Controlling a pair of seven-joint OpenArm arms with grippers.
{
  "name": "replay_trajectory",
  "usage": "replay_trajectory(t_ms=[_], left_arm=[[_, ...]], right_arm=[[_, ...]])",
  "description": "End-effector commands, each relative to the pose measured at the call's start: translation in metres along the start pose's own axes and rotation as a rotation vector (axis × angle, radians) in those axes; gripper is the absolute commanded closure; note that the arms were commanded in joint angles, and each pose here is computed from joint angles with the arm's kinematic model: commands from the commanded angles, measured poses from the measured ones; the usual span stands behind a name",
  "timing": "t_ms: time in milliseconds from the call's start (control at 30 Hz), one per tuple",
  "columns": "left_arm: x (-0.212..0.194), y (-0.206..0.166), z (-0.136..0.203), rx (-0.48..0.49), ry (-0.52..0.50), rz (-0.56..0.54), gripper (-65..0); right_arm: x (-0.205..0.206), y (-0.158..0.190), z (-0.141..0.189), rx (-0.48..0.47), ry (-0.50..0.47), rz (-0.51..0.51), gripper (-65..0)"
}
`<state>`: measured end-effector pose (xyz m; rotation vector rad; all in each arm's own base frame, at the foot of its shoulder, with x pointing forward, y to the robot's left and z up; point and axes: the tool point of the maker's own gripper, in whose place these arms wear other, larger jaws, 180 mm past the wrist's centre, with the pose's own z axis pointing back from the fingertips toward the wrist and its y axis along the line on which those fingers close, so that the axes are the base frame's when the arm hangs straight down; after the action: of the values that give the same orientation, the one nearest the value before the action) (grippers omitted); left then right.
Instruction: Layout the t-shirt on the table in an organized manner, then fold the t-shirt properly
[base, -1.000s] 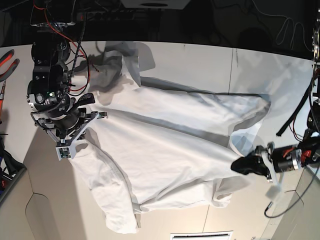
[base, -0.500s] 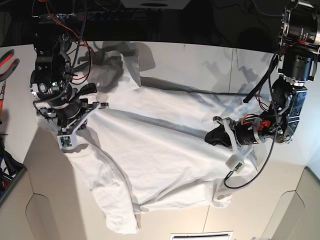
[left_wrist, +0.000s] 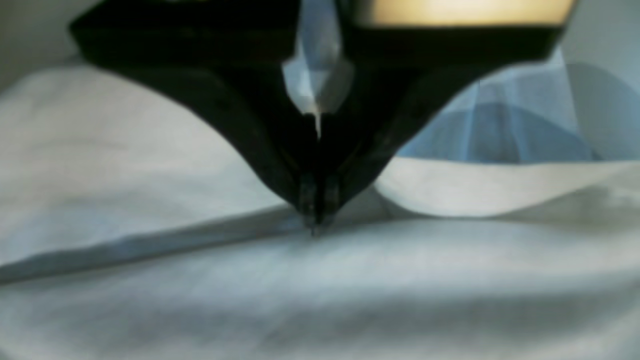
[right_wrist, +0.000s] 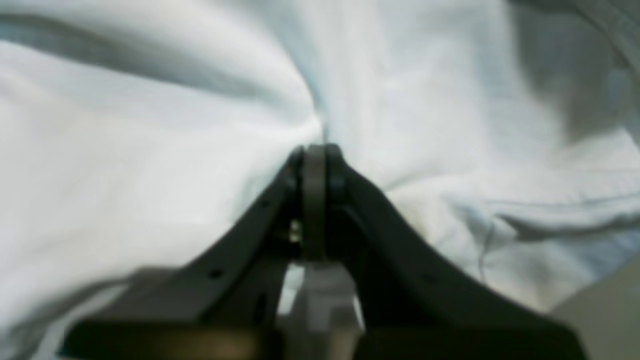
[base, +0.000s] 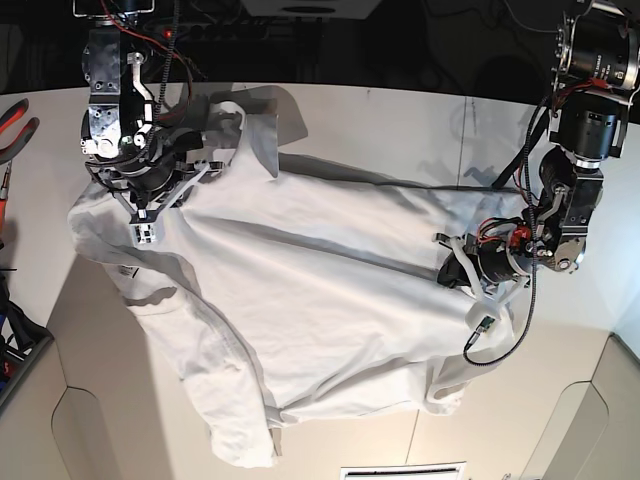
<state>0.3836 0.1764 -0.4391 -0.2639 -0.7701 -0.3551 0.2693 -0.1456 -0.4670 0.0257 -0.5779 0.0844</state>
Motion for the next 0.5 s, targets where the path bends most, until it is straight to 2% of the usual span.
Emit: replay_trajectory(t_ms=[0, 200, 467], left_arm=[[0.022, 0.011, 0.004, 0.023, -0.059, -0.019, 0.0], [0.021, 0.054, 0.012, 0.238, -0.058, -0.07, 0.0], [0.043, 0.135, 0.058, 0.619, -0.154, -0.183, 0.0]], right_arm=[[0.001, -0.002, -0.001, -0.002, 0.005, 0.001, 0.0], [-0.008, -0.002, -0.003, -0.003, 0.041, 0.0, 0.0], [-0.011, -0.002, -0.003, -0.004, 0.06, 0.001, 0.0]])
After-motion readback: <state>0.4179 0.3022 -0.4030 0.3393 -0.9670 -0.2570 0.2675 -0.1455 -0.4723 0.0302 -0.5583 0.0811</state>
